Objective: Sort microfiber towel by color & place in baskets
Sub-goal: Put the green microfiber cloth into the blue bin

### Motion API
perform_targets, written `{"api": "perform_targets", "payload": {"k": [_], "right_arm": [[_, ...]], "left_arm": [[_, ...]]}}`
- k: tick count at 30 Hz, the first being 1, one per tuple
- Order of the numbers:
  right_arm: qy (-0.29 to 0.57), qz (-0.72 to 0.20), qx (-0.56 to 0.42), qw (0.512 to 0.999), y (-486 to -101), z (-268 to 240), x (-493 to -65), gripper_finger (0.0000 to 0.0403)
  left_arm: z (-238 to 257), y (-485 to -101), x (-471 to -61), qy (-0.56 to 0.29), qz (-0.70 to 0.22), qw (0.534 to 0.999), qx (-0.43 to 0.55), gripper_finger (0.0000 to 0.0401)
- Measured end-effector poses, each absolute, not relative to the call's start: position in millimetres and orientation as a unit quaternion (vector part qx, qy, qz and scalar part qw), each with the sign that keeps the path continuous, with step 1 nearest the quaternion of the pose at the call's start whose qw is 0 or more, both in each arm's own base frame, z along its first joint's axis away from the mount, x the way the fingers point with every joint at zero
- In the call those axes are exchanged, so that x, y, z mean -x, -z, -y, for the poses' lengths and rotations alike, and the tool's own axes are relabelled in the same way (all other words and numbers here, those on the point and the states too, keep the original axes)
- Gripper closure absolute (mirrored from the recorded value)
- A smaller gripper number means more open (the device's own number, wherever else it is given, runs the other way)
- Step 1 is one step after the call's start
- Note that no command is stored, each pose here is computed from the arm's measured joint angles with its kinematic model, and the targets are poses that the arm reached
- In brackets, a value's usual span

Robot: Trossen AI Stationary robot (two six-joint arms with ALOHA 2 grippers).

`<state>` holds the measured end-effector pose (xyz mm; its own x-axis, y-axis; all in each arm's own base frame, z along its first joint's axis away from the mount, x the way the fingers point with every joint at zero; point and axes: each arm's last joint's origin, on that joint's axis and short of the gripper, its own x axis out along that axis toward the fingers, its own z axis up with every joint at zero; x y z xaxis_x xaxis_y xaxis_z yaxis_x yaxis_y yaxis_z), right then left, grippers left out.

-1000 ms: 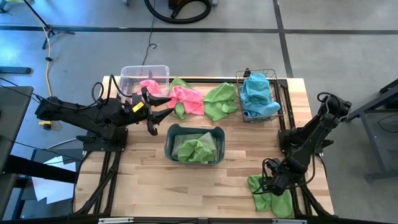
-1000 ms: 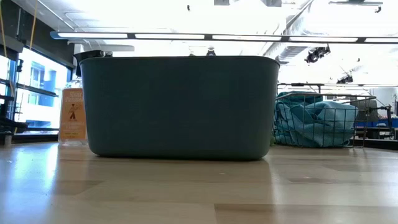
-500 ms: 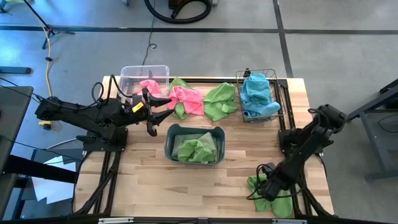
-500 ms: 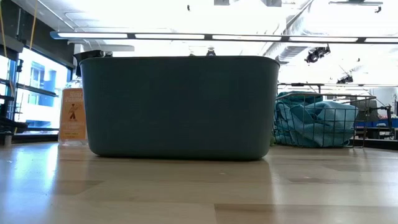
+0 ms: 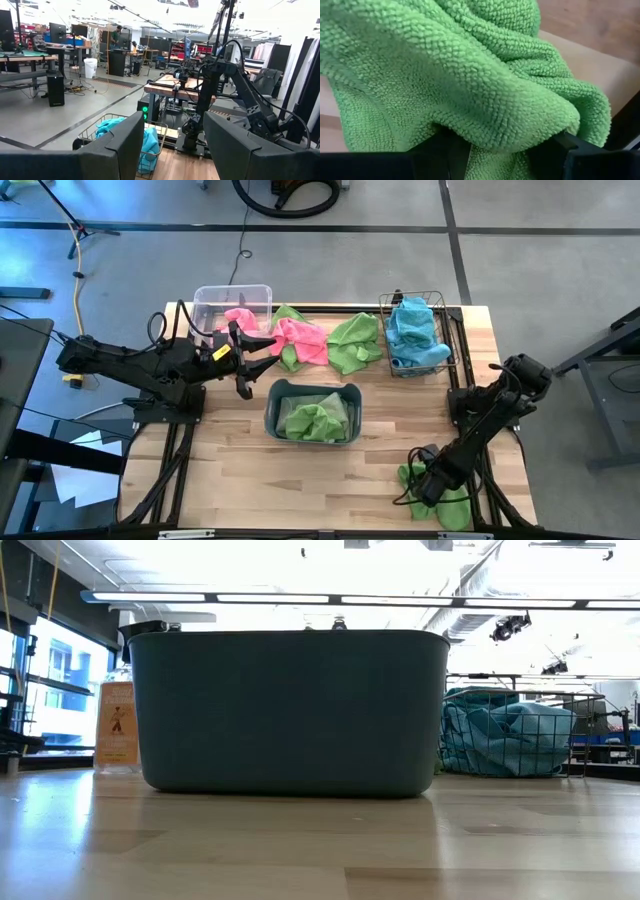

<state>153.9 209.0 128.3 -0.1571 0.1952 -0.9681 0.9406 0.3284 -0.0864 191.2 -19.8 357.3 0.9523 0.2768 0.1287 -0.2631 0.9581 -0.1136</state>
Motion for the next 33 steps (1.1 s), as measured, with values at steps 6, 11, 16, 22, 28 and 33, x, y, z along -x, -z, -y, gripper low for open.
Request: {"api": "perform_targets", "payload": {"k": [6,11,16,22,28,33], "right_arm": [[0.377,-0.659,-0.427,0.491,-127.7,-208.9,-154.1,0.0259],[0.368,-0.651,-0.429,0.507,-127.3,-209.7,-155.6,0.0375],[0.364,-0.648,-0.428,0.514,-127.3,-209.8,-156.0,0.0387],[0.344,-0.653,-0.42,0.529,-129.2,-209.1,-155.6,0.0399],[0.29,-0.621,-0.423,0.593,-151.6,-202.1,-154.9,0.0401],[0.233,-0.537,-0.448,0.675,-185.5,-190.8,-155.8,0.0402]], "left_arm": [[19.8,-357.3,-191.2,-0.137,0.072,0.987,0.048,0.0208],[19.8,-357.3,-191.2,-0.137,0.072,0.987,0.047,0.0208],[19.8,-357.3,-191.2,-0.137,0.072,0.987,0.047,0.0208],[19.8,-357.3,-191.2,-0.137,0.072,0.987,0.047,0.0208],[19.1,-359.6,-187.5,-0.137,0.079,0.986,0.048,0.0208],[17.8,-363.4,-181.1,-0.142,0.089,0.985,0.043,0.0208]]}}
